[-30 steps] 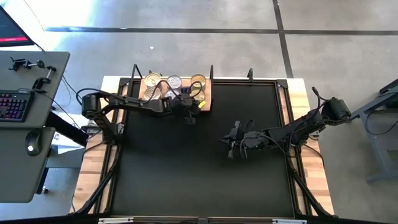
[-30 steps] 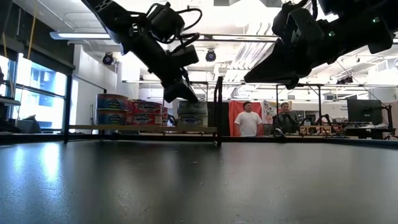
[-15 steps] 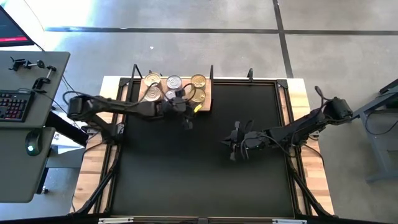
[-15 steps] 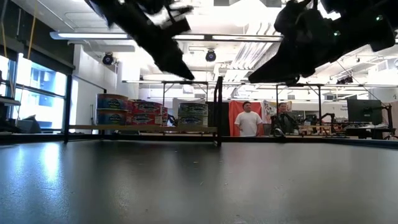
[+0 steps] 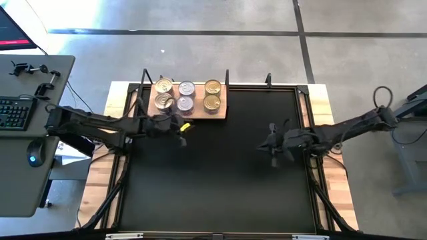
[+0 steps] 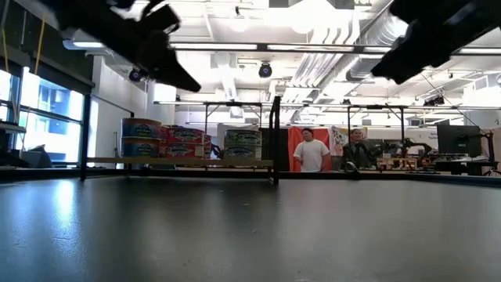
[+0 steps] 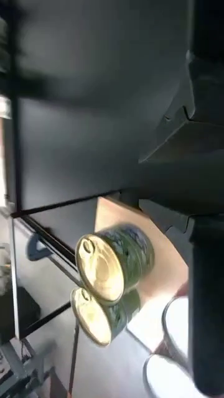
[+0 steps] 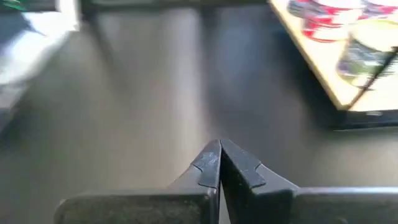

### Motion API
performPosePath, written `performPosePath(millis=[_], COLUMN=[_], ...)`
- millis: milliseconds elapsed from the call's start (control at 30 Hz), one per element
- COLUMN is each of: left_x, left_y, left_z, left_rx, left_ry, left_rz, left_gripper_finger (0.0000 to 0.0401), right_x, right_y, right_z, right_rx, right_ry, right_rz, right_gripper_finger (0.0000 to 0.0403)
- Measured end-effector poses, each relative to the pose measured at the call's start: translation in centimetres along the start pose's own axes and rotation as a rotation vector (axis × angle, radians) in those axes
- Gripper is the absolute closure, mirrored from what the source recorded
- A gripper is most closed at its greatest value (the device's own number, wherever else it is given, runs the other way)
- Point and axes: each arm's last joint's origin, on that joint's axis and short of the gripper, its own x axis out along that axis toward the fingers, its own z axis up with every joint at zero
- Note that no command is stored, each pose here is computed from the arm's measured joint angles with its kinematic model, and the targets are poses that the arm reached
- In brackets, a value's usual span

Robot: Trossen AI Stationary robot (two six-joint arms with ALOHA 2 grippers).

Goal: Stack canned seafood by type on shelf
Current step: Return to Home Position

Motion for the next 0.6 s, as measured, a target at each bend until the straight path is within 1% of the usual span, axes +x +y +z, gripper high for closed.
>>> performPosePath(millis=[100,167,267,400,533,600], left_x=[-0.7,-1.1,-1.8,-3.0,-4.7,-5.4], left_y=[0.1,0.2,0.4,0.8,1.4,1.7], left_z=[-1.6,-2.4,-3.4,-4.1,-4.4,-5.0], left_rx=[-0.092,-0.131,-0.171,-0.187,-0.210,-0.218], left_ry=[-0.096,-0.156,-0.199,-0.243,-0.323,-0.344], left_rz=[-0.037,-0.051,-0.055,-0.076,-0.104,-0.104], left_gripper_finger=[0.0311,0.0311,0.0311,0.0311,0.0311,0.0311], right_x=[-1.0,-1.3,-1.4,-1.5,-1.8,-2.0], right_y=[-0.4,-0.6,-1.1,-1.7,-2.2,-2.4], right_z=[-0.9,-1.9,-3.6,-5.5,-6.6,-7.0], right_rx=[0.003,0.010,0.023,0.034,0.047,0.066], right_ry=[-0.099,-0.175,-0.255,-0.324,-0.384,-0.410], right_rz=[0.157,0.210,0.217,0.208,0.202,0.199], right_gripper_finger=[0.0403,0.0403,0.0403,0.0403,0.0403,0.0403])
